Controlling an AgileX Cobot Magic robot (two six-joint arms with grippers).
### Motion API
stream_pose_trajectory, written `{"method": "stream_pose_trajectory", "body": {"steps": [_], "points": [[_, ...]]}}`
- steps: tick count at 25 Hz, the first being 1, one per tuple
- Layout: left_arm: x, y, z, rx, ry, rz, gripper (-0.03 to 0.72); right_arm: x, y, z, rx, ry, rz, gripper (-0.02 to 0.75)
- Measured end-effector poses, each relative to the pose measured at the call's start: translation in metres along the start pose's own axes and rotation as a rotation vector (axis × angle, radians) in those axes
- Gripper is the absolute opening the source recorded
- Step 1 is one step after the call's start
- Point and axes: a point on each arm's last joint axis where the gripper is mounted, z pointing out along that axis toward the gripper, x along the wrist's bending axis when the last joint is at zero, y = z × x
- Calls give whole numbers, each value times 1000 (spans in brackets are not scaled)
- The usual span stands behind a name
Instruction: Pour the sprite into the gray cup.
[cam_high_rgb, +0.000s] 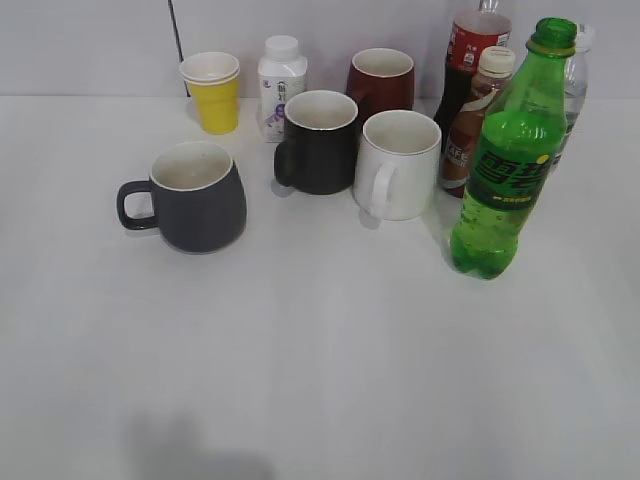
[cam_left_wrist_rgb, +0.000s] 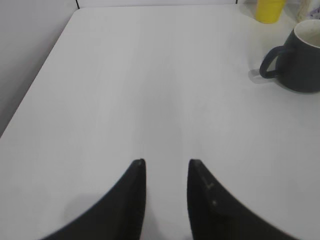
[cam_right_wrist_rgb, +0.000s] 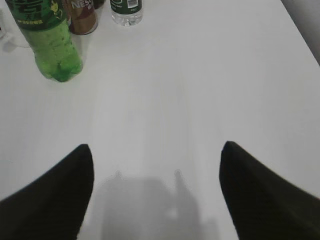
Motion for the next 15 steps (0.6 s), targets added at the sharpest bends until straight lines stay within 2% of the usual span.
{"method": "stream_pose_trajectory", "body": {"steps": [15], "points": [[0, 0, 0, 0, 0, 0, 228, 0, 0, 0, 0, 0, 0, 588]]}}
